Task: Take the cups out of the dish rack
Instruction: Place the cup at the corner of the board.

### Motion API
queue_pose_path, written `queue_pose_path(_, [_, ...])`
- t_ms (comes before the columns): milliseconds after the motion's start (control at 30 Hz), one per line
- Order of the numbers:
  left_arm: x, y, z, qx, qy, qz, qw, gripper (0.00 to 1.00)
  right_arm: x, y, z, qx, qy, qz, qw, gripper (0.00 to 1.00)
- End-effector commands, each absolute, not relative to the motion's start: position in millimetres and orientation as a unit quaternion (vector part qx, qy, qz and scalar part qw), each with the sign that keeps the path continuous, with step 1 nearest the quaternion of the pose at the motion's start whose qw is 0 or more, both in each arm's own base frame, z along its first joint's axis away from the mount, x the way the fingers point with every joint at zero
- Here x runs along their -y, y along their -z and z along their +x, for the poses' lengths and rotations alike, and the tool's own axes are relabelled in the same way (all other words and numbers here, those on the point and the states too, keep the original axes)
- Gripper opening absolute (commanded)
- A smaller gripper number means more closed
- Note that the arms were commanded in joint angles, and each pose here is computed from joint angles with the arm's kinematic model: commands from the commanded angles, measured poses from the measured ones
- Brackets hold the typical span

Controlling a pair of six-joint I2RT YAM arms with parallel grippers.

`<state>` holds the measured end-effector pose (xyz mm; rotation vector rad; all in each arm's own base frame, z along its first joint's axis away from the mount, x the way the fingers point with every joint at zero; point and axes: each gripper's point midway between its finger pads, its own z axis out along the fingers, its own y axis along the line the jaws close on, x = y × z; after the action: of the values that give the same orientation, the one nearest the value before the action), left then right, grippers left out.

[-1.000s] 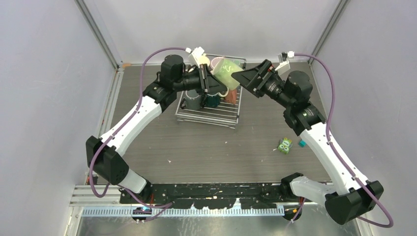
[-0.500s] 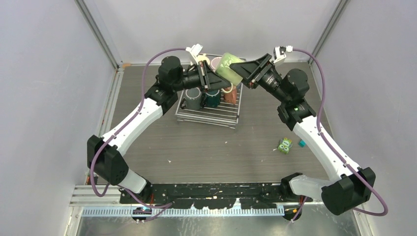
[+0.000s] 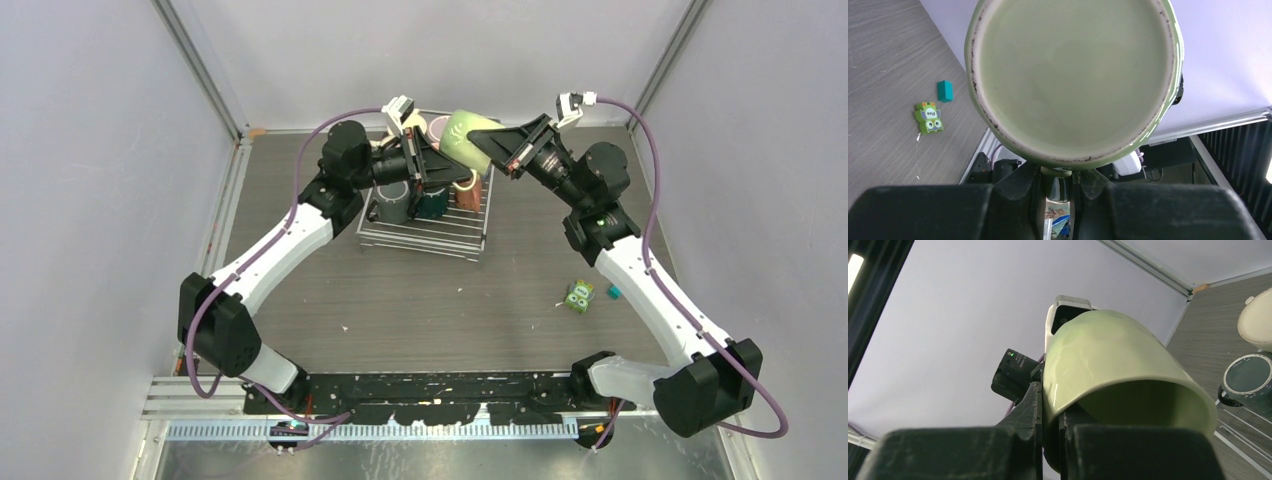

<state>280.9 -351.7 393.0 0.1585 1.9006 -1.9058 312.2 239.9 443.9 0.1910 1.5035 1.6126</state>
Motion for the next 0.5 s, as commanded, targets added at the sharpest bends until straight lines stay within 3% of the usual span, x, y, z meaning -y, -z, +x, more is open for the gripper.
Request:
queue_pose_path(0, [344,-425,275,-0.642,0.701,0.104,0.292,0.21,-235,-461,316,-0.586,-0.658,0.087,0.465,0.01])
queue_pose_path(100, [342,-422,273,-0.645,0.699,0.101,0.292,0.53,-233,-464,317,-0.584,-0.653,0.089,0.474,0.01])
queue_pose_path(267, [338,-415,267,-0.654,0.691,0.101,0.291,0.85,-227,-470,321,-0.59,-0.629,0.092,0.498,0.01])
queue_pose_path(333, [334,-409,264,-0.664,0.678,0.105,0.296,0.93,-225,-470,325,-0.603,-0.611,0.096,0.504,0.01])
queue_pose_path(467, [322,-385,257,-0.708,0.628,0.109,0.304,0.99,-214,-451,345,-0.666,-0.527,0.118,0.514,0.01])
